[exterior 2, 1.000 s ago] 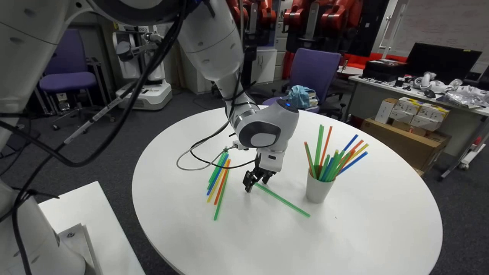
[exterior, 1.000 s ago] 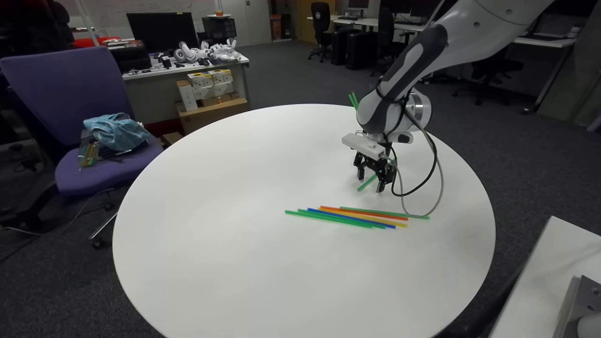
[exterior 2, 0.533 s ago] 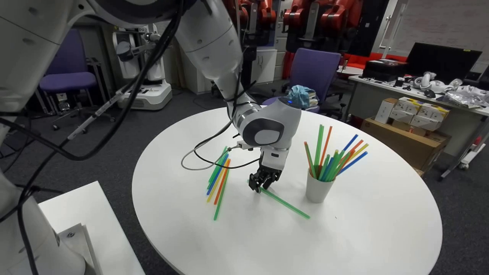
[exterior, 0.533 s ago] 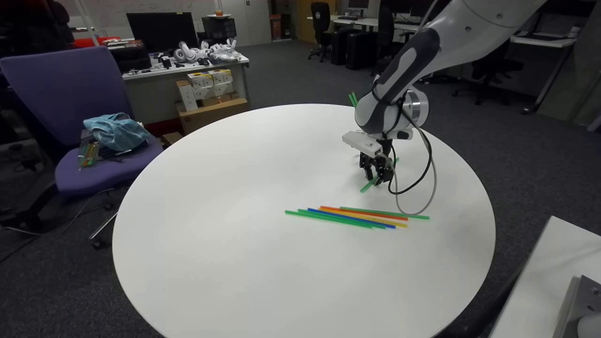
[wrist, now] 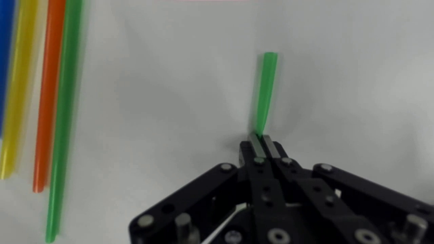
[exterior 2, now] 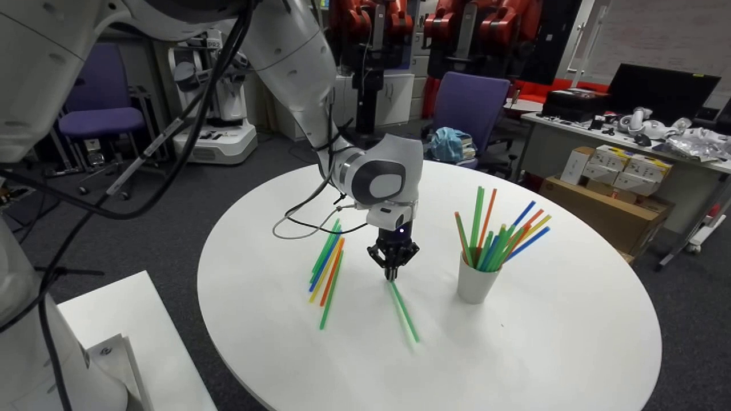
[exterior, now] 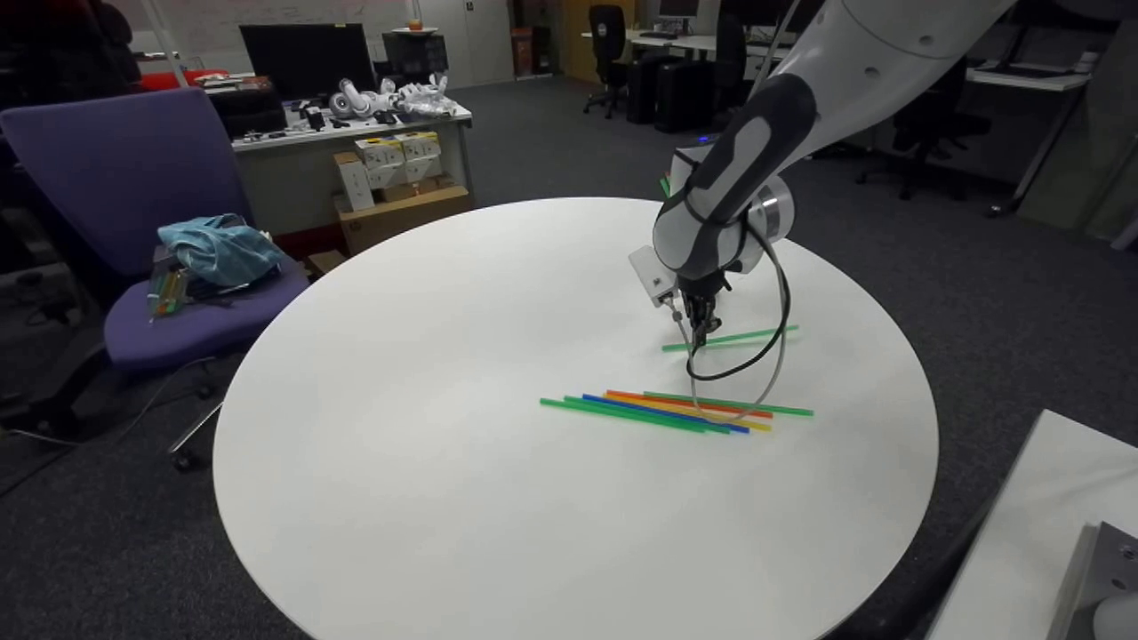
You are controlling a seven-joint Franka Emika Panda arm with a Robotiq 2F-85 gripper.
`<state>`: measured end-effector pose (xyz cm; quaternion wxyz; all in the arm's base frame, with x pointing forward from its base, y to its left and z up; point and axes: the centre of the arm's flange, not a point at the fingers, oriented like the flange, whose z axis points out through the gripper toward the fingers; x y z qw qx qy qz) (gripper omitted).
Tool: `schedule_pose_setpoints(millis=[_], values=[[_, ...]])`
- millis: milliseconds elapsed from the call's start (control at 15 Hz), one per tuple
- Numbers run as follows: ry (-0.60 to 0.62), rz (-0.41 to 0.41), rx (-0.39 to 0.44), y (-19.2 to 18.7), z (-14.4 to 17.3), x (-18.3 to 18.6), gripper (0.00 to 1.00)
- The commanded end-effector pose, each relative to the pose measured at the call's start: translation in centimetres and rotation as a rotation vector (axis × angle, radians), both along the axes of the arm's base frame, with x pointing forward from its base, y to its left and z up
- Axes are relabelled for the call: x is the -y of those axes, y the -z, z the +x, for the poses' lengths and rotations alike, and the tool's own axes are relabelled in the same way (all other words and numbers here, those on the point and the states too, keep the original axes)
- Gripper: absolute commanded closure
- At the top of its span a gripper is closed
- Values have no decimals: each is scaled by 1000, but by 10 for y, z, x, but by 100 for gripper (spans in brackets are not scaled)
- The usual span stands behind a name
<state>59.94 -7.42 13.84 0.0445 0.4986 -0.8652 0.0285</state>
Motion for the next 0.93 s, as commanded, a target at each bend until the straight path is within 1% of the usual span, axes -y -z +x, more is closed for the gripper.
schedule_pose_setpoints(millis=[0, 200, 267, 400, 600, 800, 867], values=[[101, -49, -49, -11, -14, -31, 100], [184, -73, -82, -12, -16, -55, 100], [208, -66, -88, -12, -16, -63, 100], [237, -22, -102, -13, -17, -76, 100], [282, 77, -138, -17, -19, -96, 100], [326, 154, -132, -20, -22, -106, 100], [335, 173, -121, -21, -22, -106, 74]])
